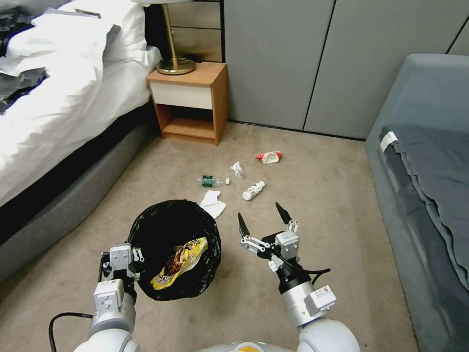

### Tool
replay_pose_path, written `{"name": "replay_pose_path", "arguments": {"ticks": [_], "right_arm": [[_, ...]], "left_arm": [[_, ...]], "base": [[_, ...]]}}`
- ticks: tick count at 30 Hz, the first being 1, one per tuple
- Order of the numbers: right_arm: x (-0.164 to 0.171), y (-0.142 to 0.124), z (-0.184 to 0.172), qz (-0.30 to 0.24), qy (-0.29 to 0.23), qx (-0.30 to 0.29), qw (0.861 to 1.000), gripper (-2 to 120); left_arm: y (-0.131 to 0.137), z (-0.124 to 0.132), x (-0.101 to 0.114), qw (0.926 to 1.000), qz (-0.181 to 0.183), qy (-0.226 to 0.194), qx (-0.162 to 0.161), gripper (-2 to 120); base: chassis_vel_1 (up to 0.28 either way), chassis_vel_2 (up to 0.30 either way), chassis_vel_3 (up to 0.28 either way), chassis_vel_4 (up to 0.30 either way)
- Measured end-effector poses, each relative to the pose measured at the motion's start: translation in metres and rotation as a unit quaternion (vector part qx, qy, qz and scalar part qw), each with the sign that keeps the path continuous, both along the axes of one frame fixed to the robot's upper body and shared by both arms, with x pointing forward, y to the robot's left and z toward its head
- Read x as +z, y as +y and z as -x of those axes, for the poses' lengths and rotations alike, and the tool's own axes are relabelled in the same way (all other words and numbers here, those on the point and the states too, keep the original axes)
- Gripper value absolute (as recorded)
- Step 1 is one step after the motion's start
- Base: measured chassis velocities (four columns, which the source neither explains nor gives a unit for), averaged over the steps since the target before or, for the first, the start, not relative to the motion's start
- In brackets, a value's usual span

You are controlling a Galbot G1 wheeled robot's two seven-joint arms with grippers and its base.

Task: Pick up the trash bin, then pick up the garbage from the floor and place it into the trash bin.

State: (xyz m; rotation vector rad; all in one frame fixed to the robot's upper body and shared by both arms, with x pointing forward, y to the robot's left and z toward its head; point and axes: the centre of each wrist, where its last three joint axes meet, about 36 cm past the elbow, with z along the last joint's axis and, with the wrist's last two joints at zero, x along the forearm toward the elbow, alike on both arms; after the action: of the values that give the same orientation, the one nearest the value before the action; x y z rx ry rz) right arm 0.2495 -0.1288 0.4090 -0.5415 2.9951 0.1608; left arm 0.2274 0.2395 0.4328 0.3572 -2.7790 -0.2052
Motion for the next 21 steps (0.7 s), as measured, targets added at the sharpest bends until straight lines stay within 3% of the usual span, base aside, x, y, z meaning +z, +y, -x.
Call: {"name": "replay_pose_path", "arguments": {"ticks": [12,21], "right_arm": [[-0.0010,-0.0021,-0.0021,0.001,0.001,-0.004,1.000,100],[-0.0010,-0.0031,-0.0029,0.000,0.000,-0.007,1.000,100]], "left_arm": [[0.0008,0.0006,-0.0020,1.0000,-0.001,0.002,0.000,1],[0.0013,0.0010,-0.0023,1.0000,-0.003,0.003,0.000,1]], "base": [[-0.014,0.012,0.014,-0.011],[-0.154,0.154,0.162,-0.155]]}}
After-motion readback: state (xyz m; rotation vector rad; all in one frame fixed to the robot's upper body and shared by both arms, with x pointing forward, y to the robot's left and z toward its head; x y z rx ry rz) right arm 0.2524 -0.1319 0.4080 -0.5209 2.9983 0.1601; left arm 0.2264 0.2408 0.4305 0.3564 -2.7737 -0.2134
